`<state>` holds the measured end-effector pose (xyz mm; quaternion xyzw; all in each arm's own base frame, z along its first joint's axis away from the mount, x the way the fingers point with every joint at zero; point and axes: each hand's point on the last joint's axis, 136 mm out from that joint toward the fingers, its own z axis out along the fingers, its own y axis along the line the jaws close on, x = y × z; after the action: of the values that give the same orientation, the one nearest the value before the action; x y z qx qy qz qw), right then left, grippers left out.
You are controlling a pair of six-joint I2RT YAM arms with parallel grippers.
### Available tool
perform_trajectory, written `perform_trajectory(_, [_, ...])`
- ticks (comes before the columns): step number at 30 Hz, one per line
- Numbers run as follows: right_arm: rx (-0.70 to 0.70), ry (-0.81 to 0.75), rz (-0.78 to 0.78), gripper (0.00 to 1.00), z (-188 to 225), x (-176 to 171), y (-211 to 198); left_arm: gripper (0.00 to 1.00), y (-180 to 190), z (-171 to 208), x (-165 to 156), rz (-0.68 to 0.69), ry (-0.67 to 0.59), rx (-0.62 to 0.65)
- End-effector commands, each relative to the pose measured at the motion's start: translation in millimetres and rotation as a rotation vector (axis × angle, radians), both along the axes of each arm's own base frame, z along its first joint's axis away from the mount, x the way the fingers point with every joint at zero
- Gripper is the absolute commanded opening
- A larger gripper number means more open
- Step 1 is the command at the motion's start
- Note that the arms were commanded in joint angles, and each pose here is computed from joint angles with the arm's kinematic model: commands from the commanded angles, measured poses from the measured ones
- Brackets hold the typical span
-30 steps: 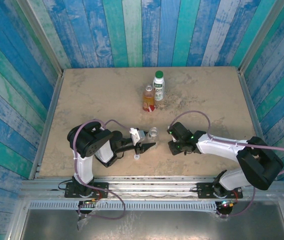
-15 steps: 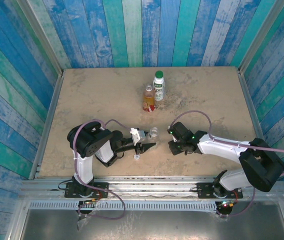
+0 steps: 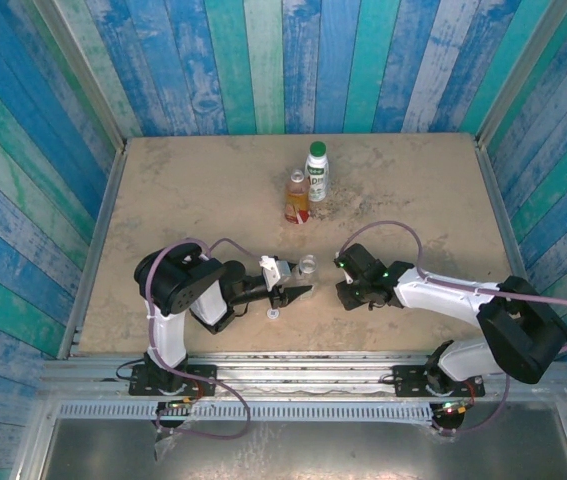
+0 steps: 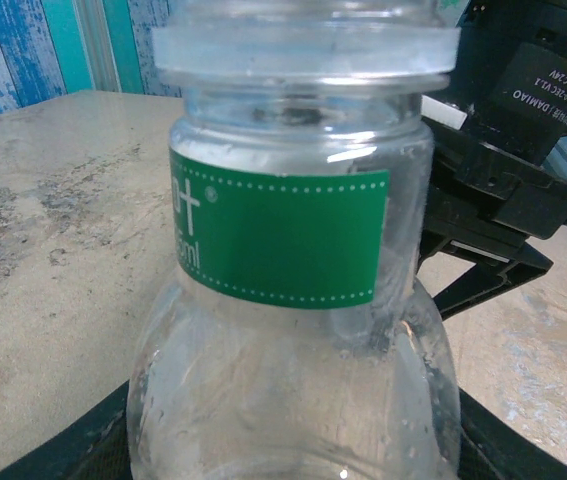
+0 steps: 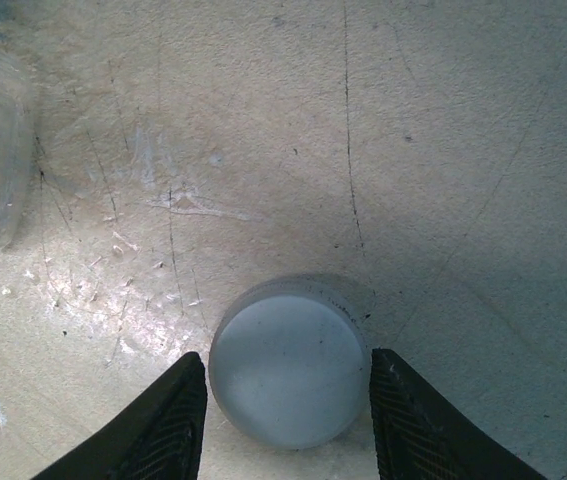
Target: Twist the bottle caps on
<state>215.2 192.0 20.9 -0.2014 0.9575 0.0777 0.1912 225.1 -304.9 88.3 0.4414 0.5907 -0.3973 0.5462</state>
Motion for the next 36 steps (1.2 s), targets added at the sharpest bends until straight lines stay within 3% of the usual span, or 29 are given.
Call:
perform_trajectory(1, [-0.015,0.008,0.010,0.46,2,1,2,0.58,-2,-8,-5,-0.027,0.015,0.025])
perform_trajectory(8, [-0.007,0.005,0.014,0.42,2,1,4,0.58,-3,-10,-4,-0.027,0.018,0.029])
perform_trajectory(13, [-0.016,0.010,0.015,0.45,-2,1,4,0.58,-3,-9,-5,-0.029,0.017,0.029])
perform_trajectory(16, [-0.013,0.008,0.013,0.38,-1,2,4,0.58,-3,-10,-5,-0.030,0.018,0.030])
perform_trajectory(23, [-0.003,0.011,0.016,0.38,2,1,5,0.58,-3,-9,-5,-0.028,0.015,0.029])
perform_trajectory(36, [0.140,-0.056,0.094,0.38,83,-4,21,0.59,9,-3,-3,0.011,0.009,-0.021])
